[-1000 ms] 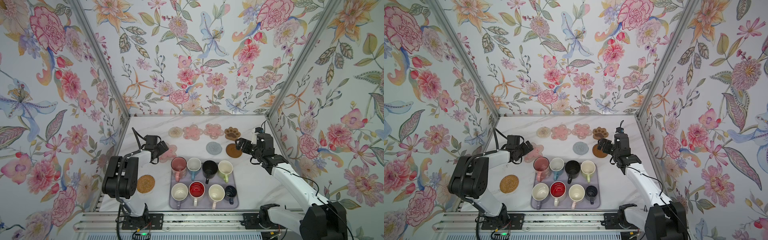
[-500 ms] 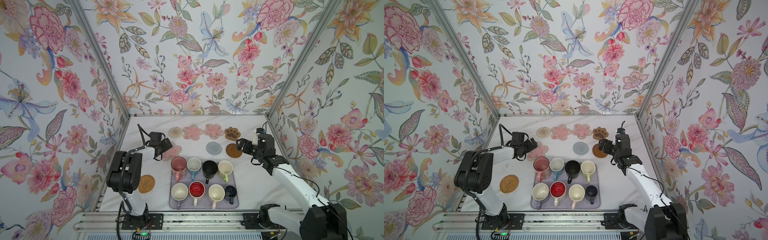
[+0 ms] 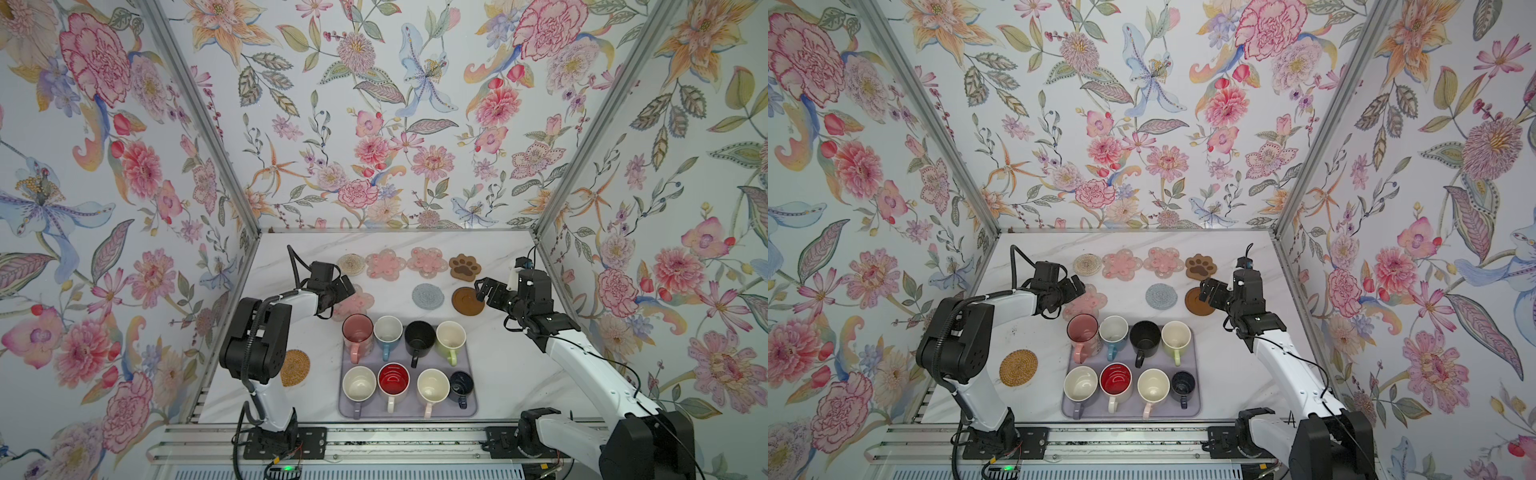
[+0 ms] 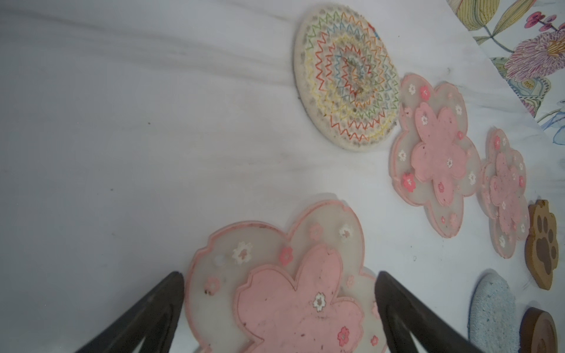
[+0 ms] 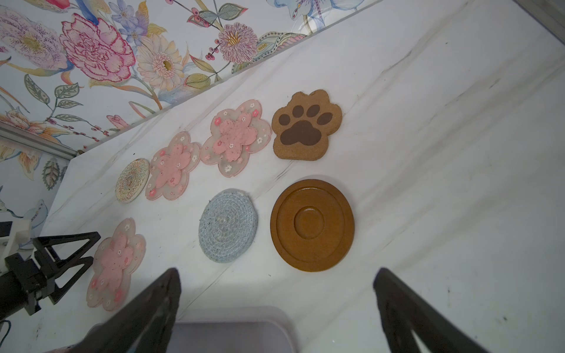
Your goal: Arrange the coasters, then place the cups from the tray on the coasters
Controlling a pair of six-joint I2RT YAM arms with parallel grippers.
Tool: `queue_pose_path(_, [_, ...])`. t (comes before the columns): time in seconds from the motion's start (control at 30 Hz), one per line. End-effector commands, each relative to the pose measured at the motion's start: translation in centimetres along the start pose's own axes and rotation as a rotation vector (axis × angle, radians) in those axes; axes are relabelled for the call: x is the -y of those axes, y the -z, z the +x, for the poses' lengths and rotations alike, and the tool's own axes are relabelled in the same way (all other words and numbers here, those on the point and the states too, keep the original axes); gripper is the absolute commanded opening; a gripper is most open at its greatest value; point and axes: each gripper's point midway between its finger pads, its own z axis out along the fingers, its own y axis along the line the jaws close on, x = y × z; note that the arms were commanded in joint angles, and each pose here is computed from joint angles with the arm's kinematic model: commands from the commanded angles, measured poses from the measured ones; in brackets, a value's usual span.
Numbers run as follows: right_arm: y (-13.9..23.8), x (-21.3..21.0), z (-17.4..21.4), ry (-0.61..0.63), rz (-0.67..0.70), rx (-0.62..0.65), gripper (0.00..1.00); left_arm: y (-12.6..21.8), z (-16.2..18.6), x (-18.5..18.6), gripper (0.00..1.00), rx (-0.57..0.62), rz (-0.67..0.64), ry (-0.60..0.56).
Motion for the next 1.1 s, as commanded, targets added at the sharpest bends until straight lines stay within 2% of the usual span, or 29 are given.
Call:
queue_pose_path(0.0, [0.3, 0.3, 0.2, 0.012, -0.001, -0.001, 0.99, -0.4, 0.7, 1.0, 0.99, -0.034, 0.022, 0.013])
queue_pose_path(0.5, [0.4, 0.7, 0.3, 0.004, 0.0, 0.001, 0.99, -1.3, 3.1, 4.6, 0.99, -0.073, 0.081, 0.002])
queue_pose_path(1.07, [0.6, 0.9, 0.3, -0.001, -0.002, 0.007, 0.99, -2.0, 3.1, 8.4, 0.99, -0.071, 0.152, -0.001])
